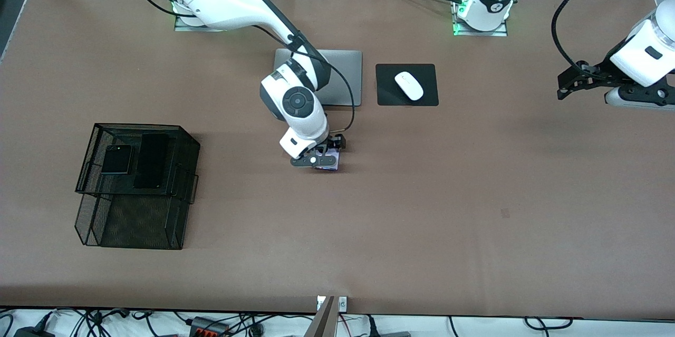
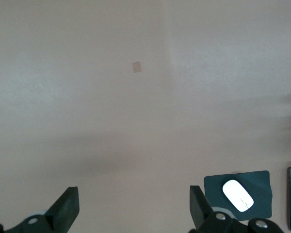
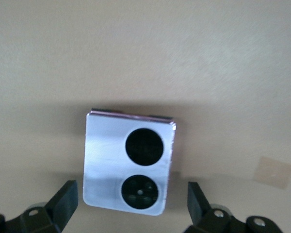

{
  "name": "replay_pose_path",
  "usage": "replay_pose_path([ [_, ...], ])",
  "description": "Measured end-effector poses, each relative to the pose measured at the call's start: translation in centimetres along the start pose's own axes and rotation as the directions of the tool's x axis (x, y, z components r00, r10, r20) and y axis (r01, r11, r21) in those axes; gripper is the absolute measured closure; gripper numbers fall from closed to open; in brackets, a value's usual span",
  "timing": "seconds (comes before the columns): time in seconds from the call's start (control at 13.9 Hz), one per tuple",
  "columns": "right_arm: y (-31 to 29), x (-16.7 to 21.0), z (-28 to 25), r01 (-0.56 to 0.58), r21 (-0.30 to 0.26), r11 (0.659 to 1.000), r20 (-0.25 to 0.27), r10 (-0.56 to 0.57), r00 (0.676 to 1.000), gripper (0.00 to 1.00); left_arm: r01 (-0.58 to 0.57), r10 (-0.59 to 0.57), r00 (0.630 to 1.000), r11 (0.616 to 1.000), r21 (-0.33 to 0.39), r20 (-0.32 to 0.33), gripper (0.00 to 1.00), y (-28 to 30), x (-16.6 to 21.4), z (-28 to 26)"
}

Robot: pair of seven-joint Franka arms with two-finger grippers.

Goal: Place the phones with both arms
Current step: 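Grasp the white phone with the right gripper while the left gripper withdraws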

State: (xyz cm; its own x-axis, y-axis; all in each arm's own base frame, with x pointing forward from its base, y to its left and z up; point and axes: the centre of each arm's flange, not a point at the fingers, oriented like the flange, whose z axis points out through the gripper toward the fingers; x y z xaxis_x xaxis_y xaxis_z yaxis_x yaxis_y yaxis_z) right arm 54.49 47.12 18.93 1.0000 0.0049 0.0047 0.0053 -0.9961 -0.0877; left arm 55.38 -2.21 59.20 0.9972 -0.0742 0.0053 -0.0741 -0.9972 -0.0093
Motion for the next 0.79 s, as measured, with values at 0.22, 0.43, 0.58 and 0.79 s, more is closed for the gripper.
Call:
replay_pose_path([
  [0.22,-0.9,-0.9,0.8,-0.019,0.0,1.0,0.0,0.019,1.0,0.0,0.001,-0.001,1.0,1.0,0.0,0.0,0.0,-0.1,0.0,0.0],
  [0.43,-1.1,-1.0,1.5,-0.017,0.006,1.0,-0.013,0.017,1.0,0.0,0.002,-0.002,1.0,1.0,0.0,0.006,0.0,-0.2,0.0,0.2],
  [0.58,-1.1,-0.8,2.0,-0.009,0.005,1.0,-0.028,0.01,1.0,0.0,0.001,-0.001,1.0,1.0,0.0,0.007,0.0,-0.2,0.0,0.2],
  [0.79,-1.6,-0.7,2.1,0.01,-0.009,1.0,-0.05,-0.01,0.999,0.0,-0.003,0.003,1.0,1.0,0.0,0.007,0.0,-0.2,0.0,0.2],
])
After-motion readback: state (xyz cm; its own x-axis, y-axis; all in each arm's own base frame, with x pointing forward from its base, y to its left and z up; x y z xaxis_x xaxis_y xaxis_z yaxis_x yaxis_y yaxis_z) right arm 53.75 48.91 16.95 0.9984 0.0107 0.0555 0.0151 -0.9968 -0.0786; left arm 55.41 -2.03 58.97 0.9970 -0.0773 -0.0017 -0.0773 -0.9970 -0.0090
